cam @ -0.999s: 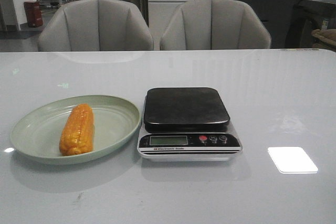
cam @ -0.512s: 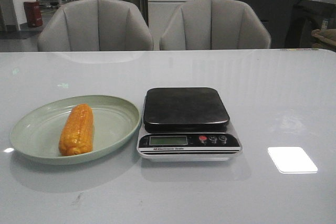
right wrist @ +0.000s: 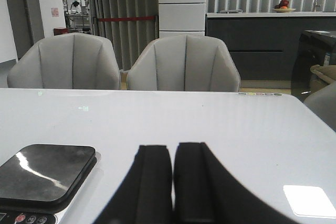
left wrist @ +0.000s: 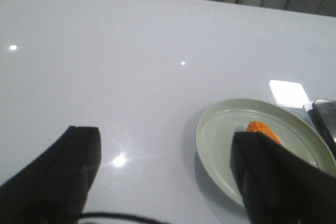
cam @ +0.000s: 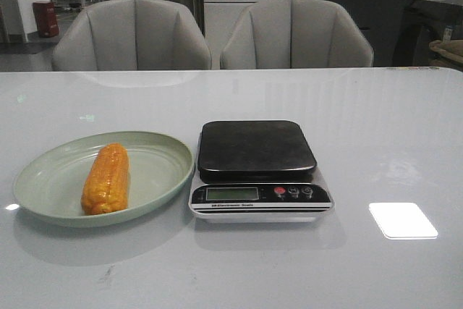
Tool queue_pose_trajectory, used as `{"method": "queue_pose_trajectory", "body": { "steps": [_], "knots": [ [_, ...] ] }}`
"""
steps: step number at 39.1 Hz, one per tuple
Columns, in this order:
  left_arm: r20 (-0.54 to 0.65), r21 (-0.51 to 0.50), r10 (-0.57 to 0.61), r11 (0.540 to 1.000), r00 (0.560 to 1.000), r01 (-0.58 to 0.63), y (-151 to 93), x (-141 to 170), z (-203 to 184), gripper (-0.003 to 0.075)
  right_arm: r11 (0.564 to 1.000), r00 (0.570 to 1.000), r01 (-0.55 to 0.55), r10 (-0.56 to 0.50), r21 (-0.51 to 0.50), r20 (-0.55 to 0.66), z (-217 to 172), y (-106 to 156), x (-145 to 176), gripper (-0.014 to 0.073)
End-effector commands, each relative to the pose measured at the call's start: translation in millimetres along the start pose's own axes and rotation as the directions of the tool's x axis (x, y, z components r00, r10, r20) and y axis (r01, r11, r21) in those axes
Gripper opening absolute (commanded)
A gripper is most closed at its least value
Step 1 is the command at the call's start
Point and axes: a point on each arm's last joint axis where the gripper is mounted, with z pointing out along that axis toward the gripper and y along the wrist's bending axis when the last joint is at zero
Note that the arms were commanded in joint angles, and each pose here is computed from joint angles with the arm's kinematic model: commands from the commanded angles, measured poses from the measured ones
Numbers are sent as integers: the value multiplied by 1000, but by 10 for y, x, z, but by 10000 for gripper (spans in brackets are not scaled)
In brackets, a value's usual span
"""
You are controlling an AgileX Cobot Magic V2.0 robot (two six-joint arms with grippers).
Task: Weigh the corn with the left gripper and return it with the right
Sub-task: 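Lower the left gripper onto the corn cob on the green plate and grasp it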
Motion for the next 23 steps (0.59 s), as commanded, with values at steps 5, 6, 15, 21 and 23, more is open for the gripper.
{"method": "queue_pose_trajectory", "body": {
  "steps": [5, 6, 15, 21, 23],
  "knots": [
    [-10, 59, 12, 998, 1000, -11, -153, -355, 101, 594, 1000, 996, 14, -14, 0, 88, -18, 1, -48, 186],
    [-26, 72, 23, 997, 999, -21, -183, -376, 121, 594, 1000, 996, 14, -14, 0, 88, -18, 1, -48, 186],
    [-170, 207, 106, 976, 980, -69, -567, -505, 475, 573, 1000, 996, 14, -14, 0, 88, -18, 1, -48, 186],
    [-265, 268, 157, 960, 951, -84, -856, -468, 792, 492, 1000, 996, 14, -14, 0, 88, -18, 1, -48, 186],
    [-298, 278, 174, 956, 939, -89, -951, -447, 921, 473, 1000, 996, 14, -14, 0, 88, -18, 1, -48, 186]
  ]
}}
